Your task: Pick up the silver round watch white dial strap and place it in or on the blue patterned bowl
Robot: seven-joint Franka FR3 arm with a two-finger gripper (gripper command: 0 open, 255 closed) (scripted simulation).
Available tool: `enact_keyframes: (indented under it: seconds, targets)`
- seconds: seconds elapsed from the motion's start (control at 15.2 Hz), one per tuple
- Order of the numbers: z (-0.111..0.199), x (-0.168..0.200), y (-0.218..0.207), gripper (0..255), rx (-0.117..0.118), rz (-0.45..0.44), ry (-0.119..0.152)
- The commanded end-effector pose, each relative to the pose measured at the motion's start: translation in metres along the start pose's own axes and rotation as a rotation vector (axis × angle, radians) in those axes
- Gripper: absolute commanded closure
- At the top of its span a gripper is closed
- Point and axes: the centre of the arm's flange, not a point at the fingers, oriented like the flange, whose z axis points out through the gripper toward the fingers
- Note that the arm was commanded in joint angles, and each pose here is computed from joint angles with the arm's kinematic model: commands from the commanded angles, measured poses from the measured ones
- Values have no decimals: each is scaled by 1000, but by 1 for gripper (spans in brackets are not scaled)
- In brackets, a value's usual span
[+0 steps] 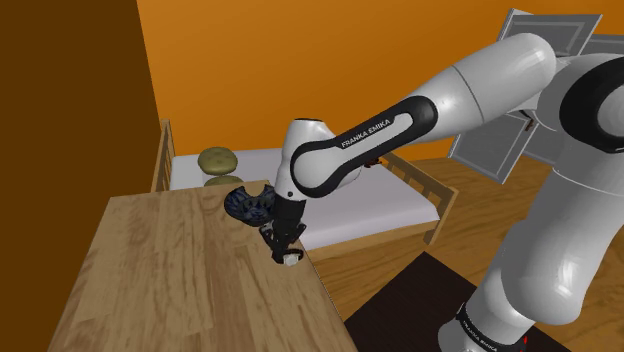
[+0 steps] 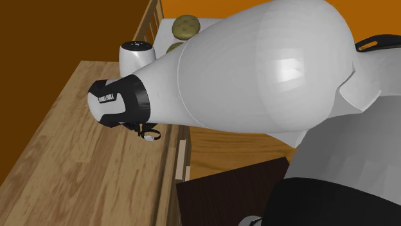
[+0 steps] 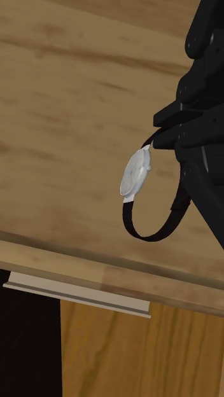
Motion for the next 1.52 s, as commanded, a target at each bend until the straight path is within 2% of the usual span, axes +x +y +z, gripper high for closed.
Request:
enact_keyframes:
  seconds: [0.0,1.45]
  targets:
    - [-8,-1,-1,255,-1,0,-1]
    - [-119,-15,-30,255,-1,0,-1]
